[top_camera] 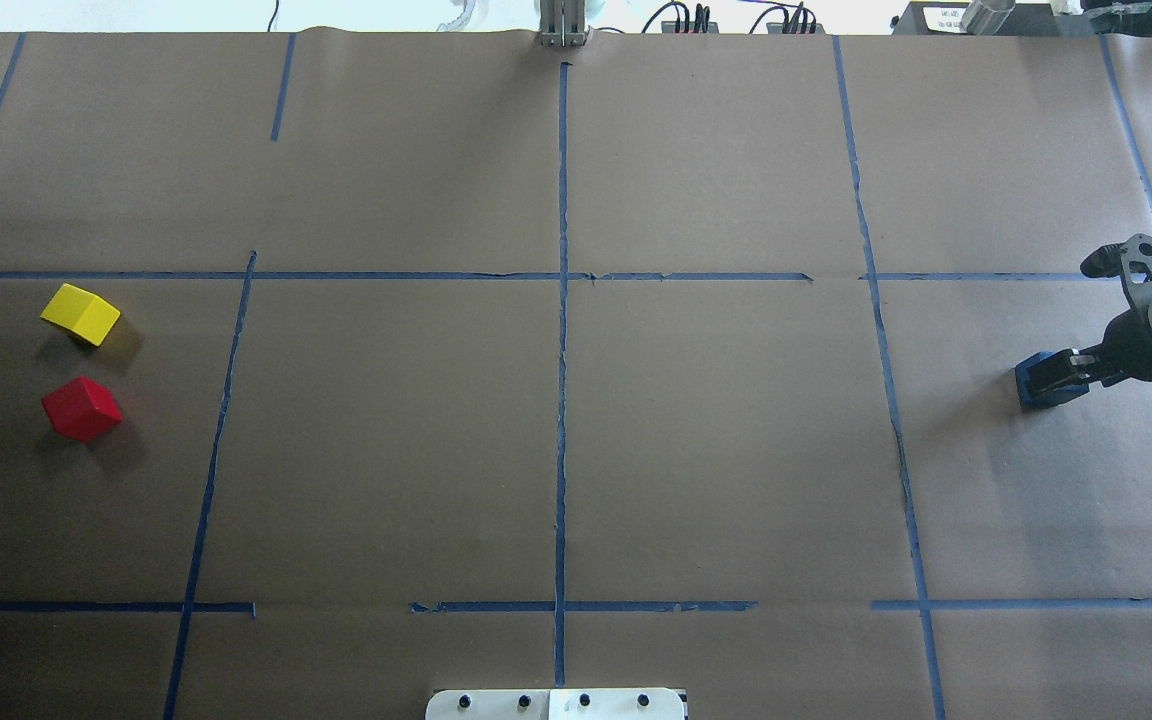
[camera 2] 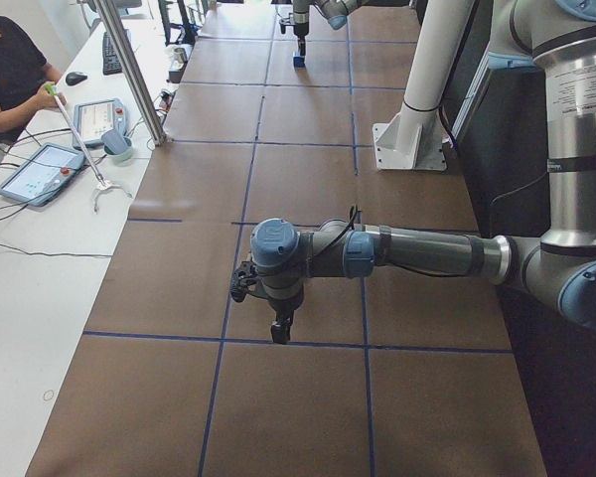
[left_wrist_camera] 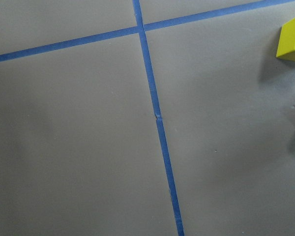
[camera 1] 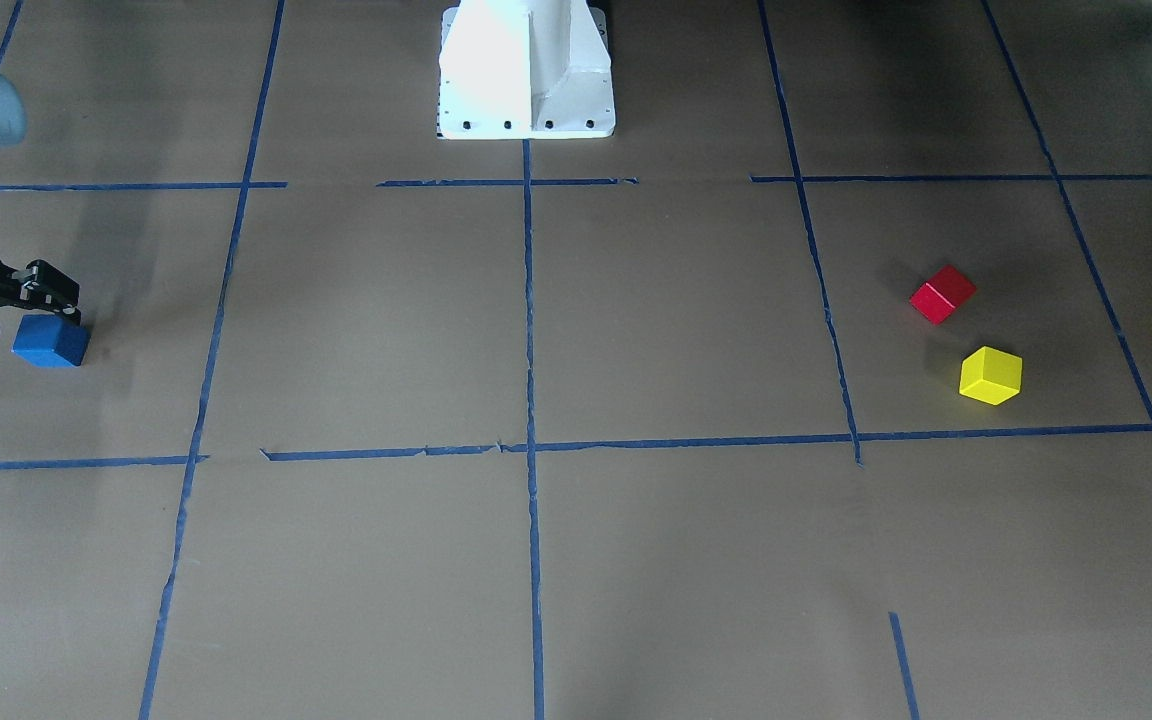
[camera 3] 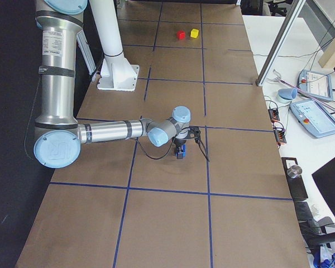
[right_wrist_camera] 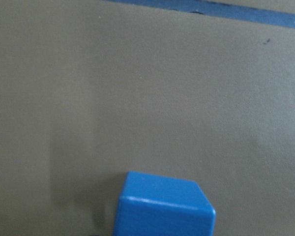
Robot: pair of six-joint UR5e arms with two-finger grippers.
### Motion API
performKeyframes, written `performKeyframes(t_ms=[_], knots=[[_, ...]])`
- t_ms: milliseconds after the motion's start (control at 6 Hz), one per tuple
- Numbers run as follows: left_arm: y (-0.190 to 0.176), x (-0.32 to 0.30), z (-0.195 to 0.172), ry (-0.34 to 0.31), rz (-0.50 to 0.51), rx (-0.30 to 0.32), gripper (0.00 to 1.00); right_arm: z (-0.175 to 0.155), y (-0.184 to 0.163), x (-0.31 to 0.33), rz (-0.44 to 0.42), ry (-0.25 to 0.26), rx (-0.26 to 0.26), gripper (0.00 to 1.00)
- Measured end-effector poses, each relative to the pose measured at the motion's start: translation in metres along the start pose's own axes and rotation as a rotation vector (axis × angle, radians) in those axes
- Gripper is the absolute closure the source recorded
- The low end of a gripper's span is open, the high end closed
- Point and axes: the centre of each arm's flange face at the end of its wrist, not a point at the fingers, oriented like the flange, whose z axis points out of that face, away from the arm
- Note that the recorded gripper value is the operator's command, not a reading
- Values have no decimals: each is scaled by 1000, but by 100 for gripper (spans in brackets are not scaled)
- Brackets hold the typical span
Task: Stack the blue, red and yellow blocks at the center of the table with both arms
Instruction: 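Lower the right gripper onto the blue cube and close it, then carry the blue cube with the right gripper to the center grid crossing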
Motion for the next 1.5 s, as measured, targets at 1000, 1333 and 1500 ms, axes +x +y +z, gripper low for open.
performKeyframes(t_ms=[1000,1333,1500], knots=[[1,2,-2,-2,8,4,0,-81,-48,-162,38,-143,70,100],[1,2,-3,-2,8,5,0,-70,-38,-348,180,-232,56,100],[2,2,-2,-2,7,3,0,-53,-46,-431,261,-245,58,100]])
